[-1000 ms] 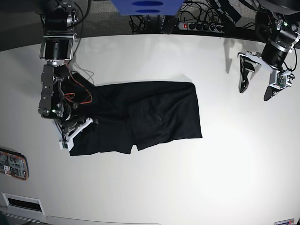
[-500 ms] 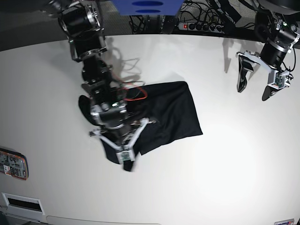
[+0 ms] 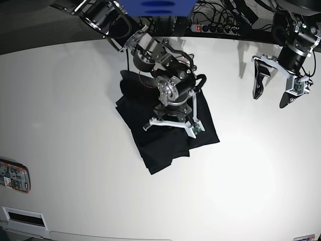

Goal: Fold the T-shirt properly
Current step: 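Grasp the shirt's end with the right gripper and lift it over the body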

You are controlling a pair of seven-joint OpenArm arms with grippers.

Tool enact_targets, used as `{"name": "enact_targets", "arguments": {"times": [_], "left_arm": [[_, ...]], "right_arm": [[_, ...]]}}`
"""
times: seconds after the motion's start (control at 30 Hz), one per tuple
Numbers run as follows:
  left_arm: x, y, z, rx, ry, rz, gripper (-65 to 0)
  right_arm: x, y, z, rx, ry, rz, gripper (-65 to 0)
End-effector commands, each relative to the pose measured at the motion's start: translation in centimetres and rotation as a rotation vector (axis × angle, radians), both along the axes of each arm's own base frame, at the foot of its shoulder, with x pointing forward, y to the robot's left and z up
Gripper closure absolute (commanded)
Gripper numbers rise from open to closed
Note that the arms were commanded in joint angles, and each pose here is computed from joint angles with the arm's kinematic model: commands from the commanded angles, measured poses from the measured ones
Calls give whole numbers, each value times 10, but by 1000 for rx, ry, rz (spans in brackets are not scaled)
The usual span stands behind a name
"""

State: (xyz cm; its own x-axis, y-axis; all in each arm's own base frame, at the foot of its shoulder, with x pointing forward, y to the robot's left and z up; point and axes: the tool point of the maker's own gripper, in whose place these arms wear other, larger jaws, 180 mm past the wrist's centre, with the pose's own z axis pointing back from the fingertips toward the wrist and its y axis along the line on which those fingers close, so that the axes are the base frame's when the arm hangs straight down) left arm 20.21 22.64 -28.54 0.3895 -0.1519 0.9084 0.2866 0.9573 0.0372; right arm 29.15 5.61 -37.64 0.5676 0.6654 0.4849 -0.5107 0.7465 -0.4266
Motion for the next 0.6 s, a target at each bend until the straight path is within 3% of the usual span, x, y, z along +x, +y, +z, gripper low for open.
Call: {"name": "enact_targets", "arguments": {"times": [0.0, 0.23, 0.33, 0.43, 0.57], "left_arm": [[3, -2, 11, -10, -44, -9, -492], [2, -1, 10, -10, -39, -8, -492], [3, -9, 7, -24, -33, -29, -492], [3, -20, 3, -42, -24, -56, -492], [3, -24, 2, -53, -21, -63, -492]], "right_arm": [[11, 8, 14, 20, -57, 13, 0], [3, 16, 6, 36, -54, 40, -4], [-2, 34, 12, 57, -92, 106, -120], [-10, 50, 15, 58, -103, 167, -192], [-10, 60, 20, 65, -129, 207, -204]]}}
